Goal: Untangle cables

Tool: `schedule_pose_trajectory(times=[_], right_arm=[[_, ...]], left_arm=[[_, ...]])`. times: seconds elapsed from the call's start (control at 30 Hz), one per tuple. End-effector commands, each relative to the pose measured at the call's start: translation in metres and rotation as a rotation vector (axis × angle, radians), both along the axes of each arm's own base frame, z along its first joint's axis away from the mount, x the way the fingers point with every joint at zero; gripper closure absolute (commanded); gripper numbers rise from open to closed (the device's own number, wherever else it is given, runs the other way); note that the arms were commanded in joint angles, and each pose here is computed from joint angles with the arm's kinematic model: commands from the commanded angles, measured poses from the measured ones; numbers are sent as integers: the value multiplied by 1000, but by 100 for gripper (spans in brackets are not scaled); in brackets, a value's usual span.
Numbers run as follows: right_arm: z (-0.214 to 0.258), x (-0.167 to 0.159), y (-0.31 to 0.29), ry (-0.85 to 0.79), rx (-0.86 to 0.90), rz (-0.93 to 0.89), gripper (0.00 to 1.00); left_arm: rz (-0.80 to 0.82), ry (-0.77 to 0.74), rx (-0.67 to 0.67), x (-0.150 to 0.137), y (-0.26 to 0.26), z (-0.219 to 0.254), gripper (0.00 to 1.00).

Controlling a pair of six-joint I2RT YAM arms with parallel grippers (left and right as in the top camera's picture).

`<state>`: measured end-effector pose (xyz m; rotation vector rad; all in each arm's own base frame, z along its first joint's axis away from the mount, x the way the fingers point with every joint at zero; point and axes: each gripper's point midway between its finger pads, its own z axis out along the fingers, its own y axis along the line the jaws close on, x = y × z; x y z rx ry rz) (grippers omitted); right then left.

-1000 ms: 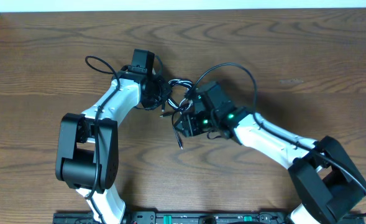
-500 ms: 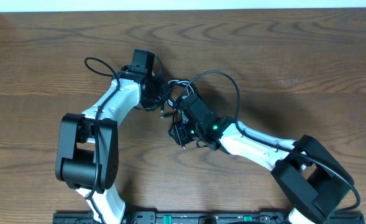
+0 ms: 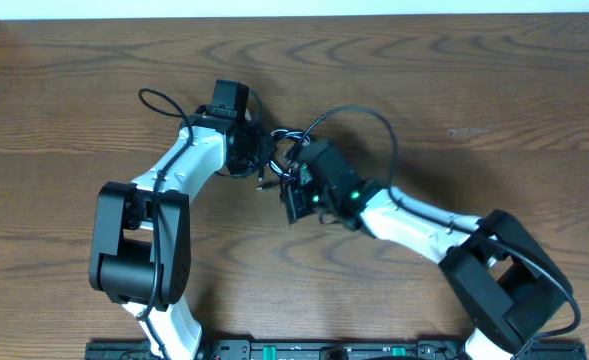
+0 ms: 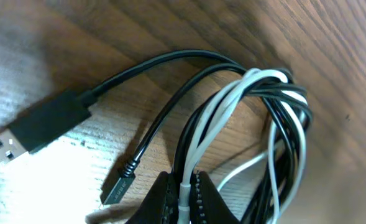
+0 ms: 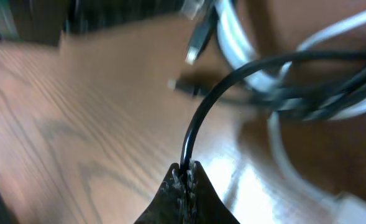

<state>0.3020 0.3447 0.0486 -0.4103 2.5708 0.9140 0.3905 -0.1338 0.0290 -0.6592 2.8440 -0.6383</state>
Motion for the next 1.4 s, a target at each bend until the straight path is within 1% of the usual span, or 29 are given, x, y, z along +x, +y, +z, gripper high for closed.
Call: schedule_pose_trajectory(times=[0.0,0.03,0.1,0.23,0.33,0.4,0.47,0.53,0.6,0.67,0.73,0.8,0.83,0.9,1.0,1.13,1.17,1.27,1.33,1.37], right_arm=[[33,18,-3,-3,143,13,99],[36,24,-6,-13,161,3,99],[38,32,-11,-22,169,-20,99],[45,50,-21,-47,194,-70,99],[43,59,-28,-53,177,-128,99],[42,58,-28,-49,175,-126,99],[35,48,-29,-1,160,-109,97],[29,36,-29,60,152,-84,76],[18,17,-31,142,116,-64,74],[11,5,-30,182,86,-50,73],[8,-4,-27,192,72,-27,69],[7,-15,-17,179,60,24,53],[7,-19,-14,166,51,45,51],[4,-26,-9,145,26,66,51],[-2,-30,-6,114,-26,57,53],[-7,-27,-9,68,-90,23,56],[-9,-26,-12,65,-105,13,58],[-10,-26,-13,68,-110,12,60],[-10,-27,-14,70,-113,12,67],[-11,-27,-14,71,-114,11,73]], left_arm=[[-201,-120,-19,8,-11,22,93],[-268,-142,-43,5,-17,25,93],[-347,-171,-81,2,-26,29,93],[-396,-192,-95,1,-29,31,92],[-466,-228,-153,-3,-40,38,92],[-466,-228,-153,-2,-40,38,92],[-466,-228,-152,-2,-40,38,93],[-465,-228,-152,-2,-40,38,93],[-465,-231,-153,-2,-40,38,92],[-461,-233,-153,-1,-40,39,92],[-455,-233,-155,0,-40,39,92],[-411,-220,-168,2,-41,40,92],[-387,-210,-175,3,-41,40,92],[-327,-179,-193,4,-41,41,92],[-291,-157,-204,4,-41,41,92],[-291,-157,-205,4,-41,41,92],[-291,-157,-204,4,-41,41,92],[-290,-158,-200,4,-41,40,92],[-290,-158,-200,4,-41,40,92],[-290,-158,-200,4,-41,40,93]])
